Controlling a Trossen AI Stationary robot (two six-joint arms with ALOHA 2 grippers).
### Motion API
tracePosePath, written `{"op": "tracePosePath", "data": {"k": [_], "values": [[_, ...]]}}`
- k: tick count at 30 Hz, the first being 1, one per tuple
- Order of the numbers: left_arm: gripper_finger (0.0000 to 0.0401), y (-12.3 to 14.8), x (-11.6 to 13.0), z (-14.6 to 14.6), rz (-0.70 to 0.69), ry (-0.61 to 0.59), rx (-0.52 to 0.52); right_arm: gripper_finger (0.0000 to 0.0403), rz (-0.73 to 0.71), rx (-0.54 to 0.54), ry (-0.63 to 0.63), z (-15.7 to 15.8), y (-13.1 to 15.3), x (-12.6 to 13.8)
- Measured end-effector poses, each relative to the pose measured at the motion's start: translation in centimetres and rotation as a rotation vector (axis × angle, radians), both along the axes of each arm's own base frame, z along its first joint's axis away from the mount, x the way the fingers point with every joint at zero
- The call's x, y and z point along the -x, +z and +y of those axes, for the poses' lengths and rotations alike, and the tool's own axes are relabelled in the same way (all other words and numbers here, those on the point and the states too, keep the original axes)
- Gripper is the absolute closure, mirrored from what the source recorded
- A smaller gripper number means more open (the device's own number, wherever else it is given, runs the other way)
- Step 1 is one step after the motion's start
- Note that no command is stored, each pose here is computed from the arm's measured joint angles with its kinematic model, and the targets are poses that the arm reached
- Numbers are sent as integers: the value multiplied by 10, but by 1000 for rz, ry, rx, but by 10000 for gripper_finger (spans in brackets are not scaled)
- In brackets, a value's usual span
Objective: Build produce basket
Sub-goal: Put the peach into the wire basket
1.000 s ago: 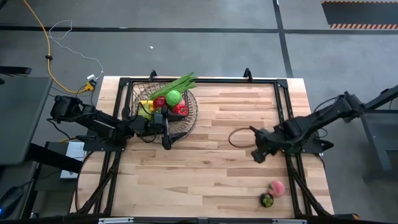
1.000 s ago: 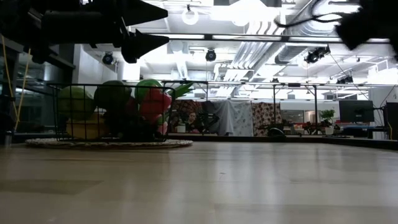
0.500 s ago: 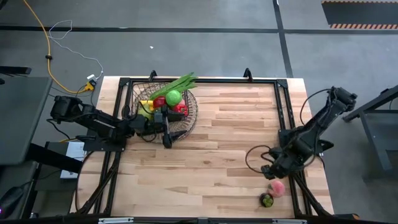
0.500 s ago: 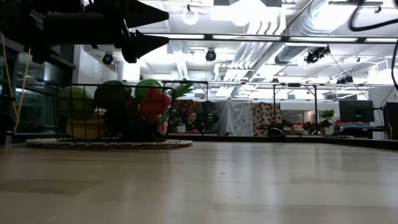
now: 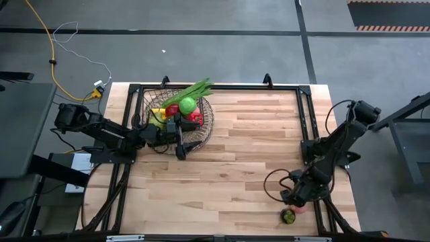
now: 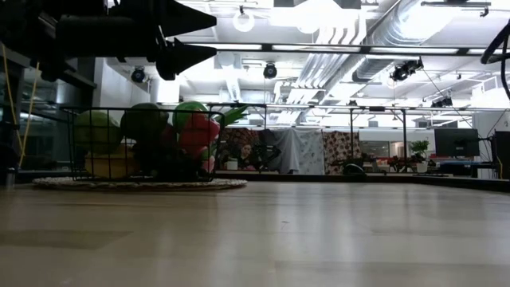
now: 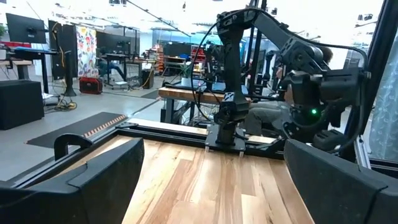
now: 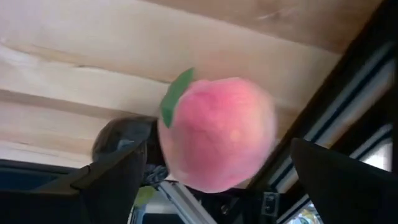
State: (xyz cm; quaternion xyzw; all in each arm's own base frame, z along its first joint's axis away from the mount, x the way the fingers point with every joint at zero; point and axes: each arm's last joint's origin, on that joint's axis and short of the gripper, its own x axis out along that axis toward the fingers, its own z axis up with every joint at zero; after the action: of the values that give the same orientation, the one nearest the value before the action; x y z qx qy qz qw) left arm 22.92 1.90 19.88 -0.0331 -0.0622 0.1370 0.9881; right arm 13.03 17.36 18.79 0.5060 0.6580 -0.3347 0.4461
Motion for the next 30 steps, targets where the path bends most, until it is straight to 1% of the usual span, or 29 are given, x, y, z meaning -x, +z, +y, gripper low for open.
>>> {"op": "tracePosePath", "data": {"k": [2, 5, 8, 15, 19, 23, 27, 30], "values": [[25, 0, 0, 0, 0, 0, 0, 18, -7, -9, 0, 3, -3, -2], [25, 0, 0, 0, 0, 0, 0, 18, 27, -8, 8, 4, -6, -3], [25, 0, 0, 0, 0, 0, 0, 18, 75, 14, 15, 4, -10, -1], [25, 0, 0, 0, 0, 0, 0, 24, 97, 40, 18, 6, -18, -3], [25, 0, 0, 0, 0, 0, 0, 59, 100, 47, 30, 7, -21, -4], [25, 0, 0, 0, 0, 1, 0, 117, 101, 40, 45, 7, -21, -4], [25, 0, 0, 1, 6, 32, -17, 171, 113, -1, 107, 7, -20, -4], [25, 0, 0, 1, 6, 52, -19, 185, 97, -50, 164, 4, -16, -6]]}}
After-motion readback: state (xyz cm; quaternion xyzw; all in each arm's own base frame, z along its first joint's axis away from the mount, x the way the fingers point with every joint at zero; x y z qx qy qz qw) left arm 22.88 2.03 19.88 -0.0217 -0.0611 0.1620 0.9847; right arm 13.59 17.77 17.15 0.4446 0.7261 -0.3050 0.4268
